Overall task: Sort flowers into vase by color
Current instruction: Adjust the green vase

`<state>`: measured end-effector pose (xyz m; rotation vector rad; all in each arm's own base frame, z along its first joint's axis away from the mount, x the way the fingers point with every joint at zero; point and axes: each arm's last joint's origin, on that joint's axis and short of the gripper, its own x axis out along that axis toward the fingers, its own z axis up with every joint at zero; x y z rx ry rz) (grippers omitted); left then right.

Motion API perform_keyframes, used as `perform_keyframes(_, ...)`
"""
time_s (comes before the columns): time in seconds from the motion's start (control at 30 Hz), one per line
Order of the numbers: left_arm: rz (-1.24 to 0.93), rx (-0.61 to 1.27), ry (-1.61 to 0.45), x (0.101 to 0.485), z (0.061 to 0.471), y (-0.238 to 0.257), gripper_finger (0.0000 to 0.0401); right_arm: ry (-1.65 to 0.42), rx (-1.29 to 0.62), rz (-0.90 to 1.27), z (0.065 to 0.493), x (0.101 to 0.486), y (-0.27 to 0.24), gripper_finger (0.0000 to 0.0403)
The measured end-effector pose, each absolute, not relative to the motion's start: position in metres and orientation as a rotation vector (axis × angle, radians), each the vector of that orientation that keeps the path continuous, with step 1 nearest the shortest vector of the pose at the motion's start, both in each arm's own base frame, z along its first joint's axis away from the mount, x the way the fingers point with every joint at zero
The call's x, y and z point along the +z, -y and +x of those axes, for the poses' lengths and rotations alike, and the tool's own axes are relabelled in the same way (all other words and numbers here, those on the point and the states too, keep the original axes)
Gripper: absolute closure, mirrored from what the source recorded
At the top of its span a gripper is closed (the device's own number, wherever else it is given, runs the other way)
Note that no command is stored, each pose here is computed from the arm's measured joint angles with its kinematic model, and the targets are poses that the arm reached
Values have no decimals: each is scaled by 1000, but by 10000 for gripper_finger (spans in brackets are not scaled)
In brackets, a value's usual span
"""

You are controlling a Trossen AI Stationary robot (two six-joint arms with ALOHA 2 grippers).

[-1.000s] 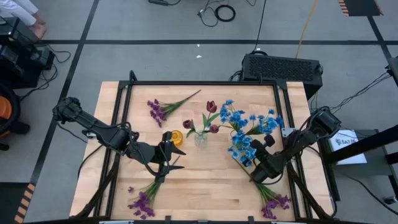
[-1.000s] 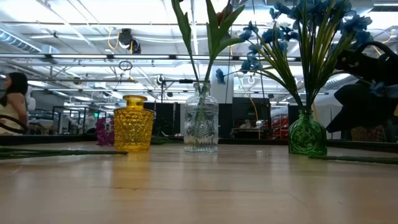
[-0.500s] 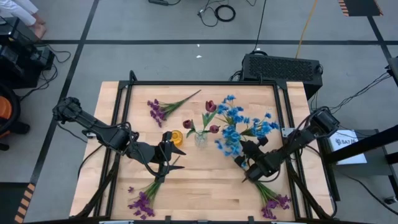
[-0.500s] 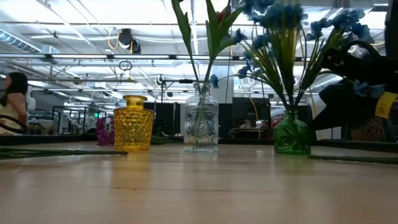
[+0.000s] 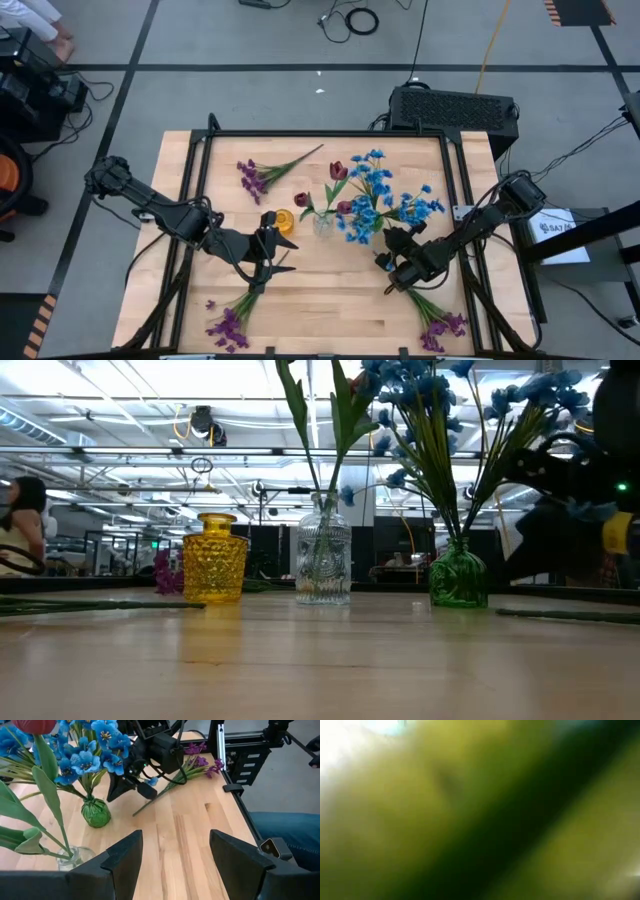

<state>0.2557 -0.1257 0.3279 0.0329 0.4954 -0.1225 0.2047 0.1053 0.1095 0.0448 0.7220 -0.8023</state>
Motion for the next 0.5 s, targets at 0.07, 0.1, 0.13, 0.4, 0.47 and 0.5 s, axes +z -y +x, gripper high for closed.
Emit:
perform_keyframes(0.07,35,-126,-496,328,255,127,163,-755,-819,43,200,109,-104,403)
perform_keyframes(0.1,35,-127,-496,328,255,127,163,-760,-832,37,198,109,-104,403)
perform_keyframes(0.13,35,-127,-496,328,255,127,163,-753,-849,31,196,109,-102,403)
perform_keyframes(0.4,33,-127,-494,328,255,127,163,-683,-938,-84,199,113,-87,403)
perform_keyframes(0.47,33,-127,-493,328,255,127,163,-695,-942,-108,201,113,-84,403)
perform_keyframes(0.5,33,-127,-493,328,255,127,163,-695,-945,-122,201,113,-83,403)
